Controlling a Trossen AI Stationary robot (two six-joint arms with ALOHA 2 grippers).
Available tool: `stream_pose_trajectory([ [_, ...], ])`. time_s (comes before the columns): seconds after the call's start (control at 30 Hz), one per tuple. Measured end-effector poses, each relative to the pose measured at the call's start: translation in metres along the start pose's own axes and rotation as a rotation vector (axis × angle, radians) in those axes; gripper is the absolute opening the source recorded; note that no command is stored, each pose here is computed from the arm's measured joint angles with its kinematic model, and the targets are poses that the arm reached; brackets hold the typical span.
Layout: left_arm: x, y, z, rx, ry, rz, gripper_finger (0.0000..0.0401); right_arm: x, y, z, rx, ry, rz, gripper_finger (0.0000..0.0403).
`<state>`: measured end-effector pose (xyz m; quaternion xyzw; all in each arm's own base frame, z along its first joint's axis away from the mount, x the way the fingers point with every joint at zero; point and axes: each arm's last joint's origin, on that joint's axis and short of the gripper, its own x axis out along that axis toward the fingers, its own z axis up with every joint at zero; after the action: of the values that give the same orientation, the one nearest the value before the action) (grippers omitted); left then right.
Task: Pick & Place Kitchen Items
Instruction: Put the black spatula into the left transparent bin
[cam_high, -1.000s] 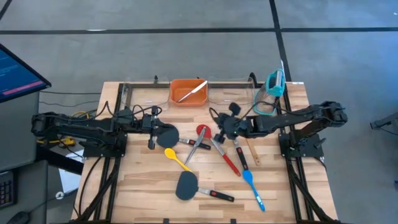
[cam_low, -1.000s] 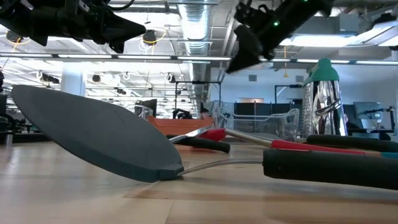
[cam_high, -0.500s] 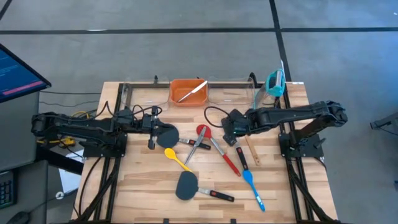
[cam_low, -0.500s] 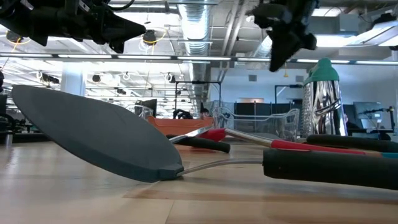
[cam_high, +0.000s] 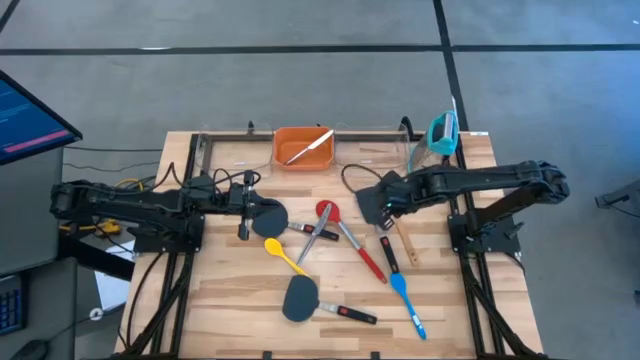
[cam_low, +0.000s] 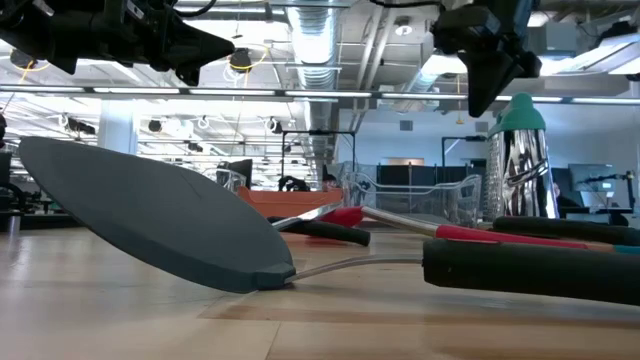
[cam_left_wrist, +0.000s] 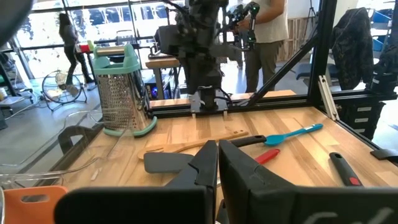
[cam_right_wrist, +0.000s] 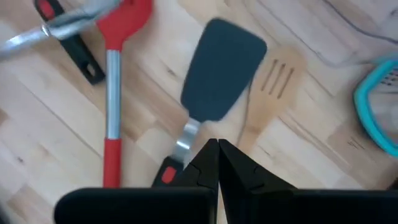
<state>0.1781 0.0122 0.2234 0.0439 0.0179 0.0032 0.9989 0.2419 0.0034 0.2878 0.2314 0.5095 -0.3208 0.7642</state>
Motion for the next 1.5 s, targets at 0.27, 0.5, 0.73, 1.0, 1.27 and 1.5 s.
stream_pose_trajectory([
  [0.27, 0.0, 0.0, -0.001, -0.002, 0.005, -0.001, 0.0002, 0.031, -0.009, -0.02, 0.062, -0.025, 0.151, 0.0],
  [0.5, 0.0, 0.0, -0.001, 0.0, 0.005, -0.001, 0.0002, 0.052, -0.003, -0.029, 0.113, 0.035, 0.142, 0.0],
  [0.73, 0.0, 0.0, -0.001, 0.001, 0.005, -0.001, 0.0002, 0.073, 0.004, -0.03, 0.187, 0.185, 0.139, 0.0027],
  [1.0, 0.0, 0.0, -0.001, 0.001, 0.005, -0.001, 0.0002, 0.095, 0.014, -0.037, 0.198, 0.379, 0.156, 0.0116],
  [1.27, 0.0, 0.0, -0.001, 0.001, 0.006, -0.001, 0.0002, 0.102, 0.015, -0.038, 0.19, 0.399, 0.136, 0.0211],
  [1.5, 0.0, 0.0, -0.001, 0.0, 0.007, -0.001, 0.0002, 0.102, 0.017, -0.039, 0.147, 0.384, 0.138, 0.0249],
])
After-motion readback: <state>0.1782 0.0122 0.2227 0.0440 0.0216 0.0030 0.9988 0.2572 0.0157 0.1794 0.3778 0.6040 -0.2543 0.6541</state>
